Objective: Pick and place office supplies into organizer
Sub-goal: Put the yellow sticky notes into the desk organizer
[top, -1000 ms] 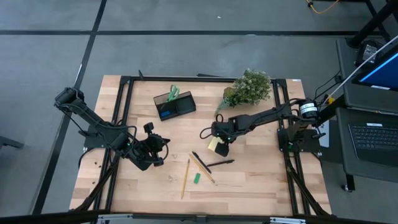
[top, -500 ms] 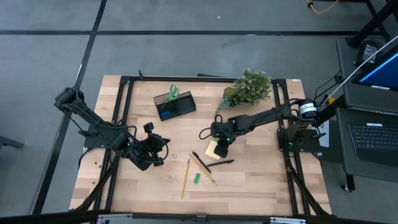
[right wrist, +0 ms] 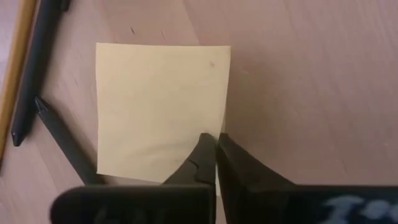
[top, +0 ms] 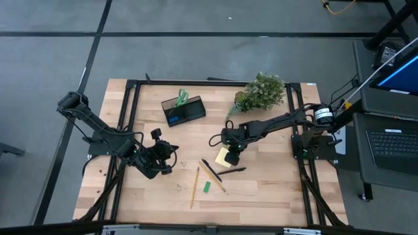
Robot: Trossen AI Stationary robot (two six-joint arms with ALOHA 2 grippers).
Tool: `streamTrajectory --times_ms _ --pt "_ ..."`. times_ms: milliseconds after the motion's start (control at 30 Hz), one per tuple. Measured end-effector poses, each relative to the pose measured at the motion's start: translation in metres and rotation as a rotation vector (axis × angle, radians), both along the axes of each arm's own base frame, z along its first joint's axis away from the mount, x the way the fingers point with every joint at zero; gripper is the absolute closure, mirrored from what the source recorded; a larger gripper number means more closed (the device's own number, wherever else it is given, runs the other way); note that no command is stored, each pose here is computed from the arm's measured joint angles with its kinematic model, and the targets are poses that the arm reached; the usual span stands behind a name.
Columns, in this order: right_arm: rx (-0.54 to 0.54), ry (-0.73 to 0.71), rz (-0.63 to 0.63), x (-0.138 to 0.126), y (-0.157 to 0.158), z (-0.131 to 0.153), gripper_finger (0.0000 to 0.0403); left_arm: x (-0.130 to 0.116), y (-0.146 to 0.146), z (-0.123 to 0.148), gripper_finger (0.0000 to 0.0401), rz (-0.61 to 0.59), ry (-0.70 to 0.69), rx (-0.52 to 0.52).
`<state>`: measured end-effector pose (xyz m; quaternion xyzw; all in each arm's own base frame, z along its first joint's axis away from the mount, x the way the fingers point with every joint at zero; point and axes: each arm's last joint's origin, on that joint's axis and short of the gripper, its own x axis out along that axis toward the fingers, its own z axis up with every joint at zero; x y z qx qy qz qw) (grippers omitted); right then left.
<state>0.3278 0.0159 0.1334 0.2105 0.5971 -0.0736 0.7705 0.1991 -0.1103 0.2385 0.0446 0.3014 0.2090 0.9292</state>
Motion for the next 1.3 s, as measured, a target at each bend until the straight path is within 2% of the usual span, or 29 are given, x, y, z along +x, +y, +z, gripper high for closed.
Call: streamTrajectory --times_ms 233,433,733,1000,1300 --pt "-0.025 -0.010 0.020 0.008 0.000 0.009 0.0400 0.000 0.000 0.000 0.0399 0.000 0.000 0.000" --pt "-0.125 0.040 -0.002 0.008 -0.003 0.017 0.0400 0.000 0.000 0.000 0.0400 -0.018 0.014 0.027" --pt "-0.145 0.004 0.041 0.017 -0.003 0.030 0.0401 0.000 0.000 0.000 0.0399 -0.011 0.010 0.036" --pt "-0.209 0.010 0.048 0.022 -0.005 0.047 0.0401 -0.001 0.001 0.000 0.0399 -0.018 0.020 0.048" --pt "-0.228 -0.058 0.069 0.036 -0.013 0.071 0.0401 -0.013 0.007 0.020 0.0398 -0.031 -0.057 0.028"
